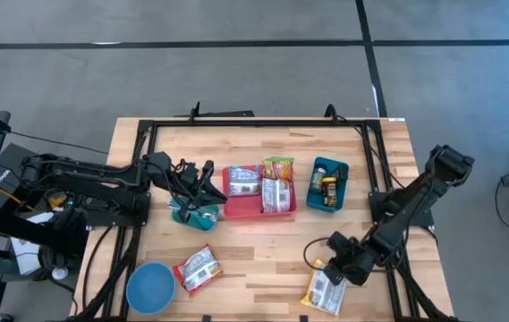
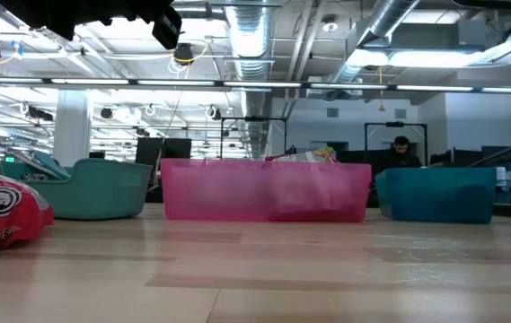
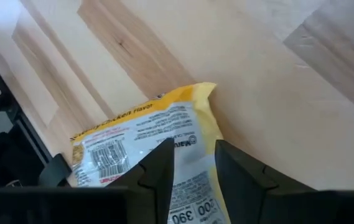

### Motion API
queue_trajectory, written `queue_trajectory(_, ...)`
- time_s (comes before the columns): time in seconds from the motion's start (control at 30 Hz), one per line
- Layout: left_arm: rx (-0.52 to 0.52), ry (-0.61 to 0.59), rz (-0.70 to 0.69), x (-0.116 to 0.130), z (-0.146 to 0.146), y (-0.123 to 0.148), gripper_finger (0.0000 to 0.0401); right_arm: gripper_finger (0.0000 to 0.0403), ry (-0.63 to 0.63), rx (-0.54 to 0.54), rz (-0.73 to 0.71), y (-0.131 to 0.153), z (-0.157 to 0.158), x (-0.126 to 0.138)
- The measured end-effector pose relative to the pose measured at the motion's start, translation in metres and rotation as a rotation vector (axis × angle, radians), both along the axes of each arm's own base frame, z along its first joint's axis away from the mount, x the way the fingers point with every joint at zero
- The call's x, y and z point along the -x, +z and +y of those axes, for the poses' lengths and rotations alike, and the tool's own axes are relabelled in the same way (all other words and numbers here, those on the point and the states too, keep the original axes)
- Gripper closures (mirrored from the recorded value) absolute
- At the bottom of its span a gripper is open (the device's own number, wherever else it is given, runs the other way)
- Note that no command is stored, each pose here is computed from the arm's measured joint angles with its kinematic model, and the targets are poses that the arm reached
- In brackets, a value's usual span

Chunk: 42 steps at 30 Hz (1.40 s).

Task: Pick & Place Food Item
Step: Put the yellow noodle pack into the red bin

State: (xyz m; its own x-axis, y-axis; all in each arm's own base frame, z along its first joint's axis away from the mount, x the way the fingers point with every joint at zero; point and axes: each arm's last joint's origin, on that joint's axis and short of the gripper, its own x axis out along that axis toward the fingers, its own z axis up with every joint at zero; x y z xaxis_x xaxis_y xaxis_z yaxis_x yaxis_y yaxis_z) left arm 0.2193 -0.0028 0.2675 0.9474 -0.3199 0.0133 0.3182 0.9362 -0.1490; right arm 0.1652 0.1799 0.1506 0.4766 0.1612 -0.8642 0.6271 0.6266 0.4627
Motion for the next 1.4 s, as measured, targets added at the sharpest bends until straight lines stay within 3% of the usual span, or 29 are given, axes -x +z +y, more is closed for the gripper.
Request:
queue_trajectory(0.23,0.0,-0.001,0.0,0.0,0.0,0.0,0.0369,0.0292,0.016,0.033,0.021,-0.001,-0.006,-0.002)
queue_trajectory(0.47,0.0,-0.003,0.0,0.0,0.0,0.0,0.0369,0.0292,0.005,-0.005,0.072,-0.008,-0.023,-0.013)
queue_trajectory(0.97,0.0,-0.002,0.0,0.0,0.0,0.0,0.0369,0.0292,0.082,-0.029,0.037,-0.008,-0.039,-0.03)
queue_trajectory(1.4,0.0,0.002,0.0,0.0,0.0,0.0,0.0369,0.0292,0.096,-0.044,0.047,-0.01,-0.04,-0.03)
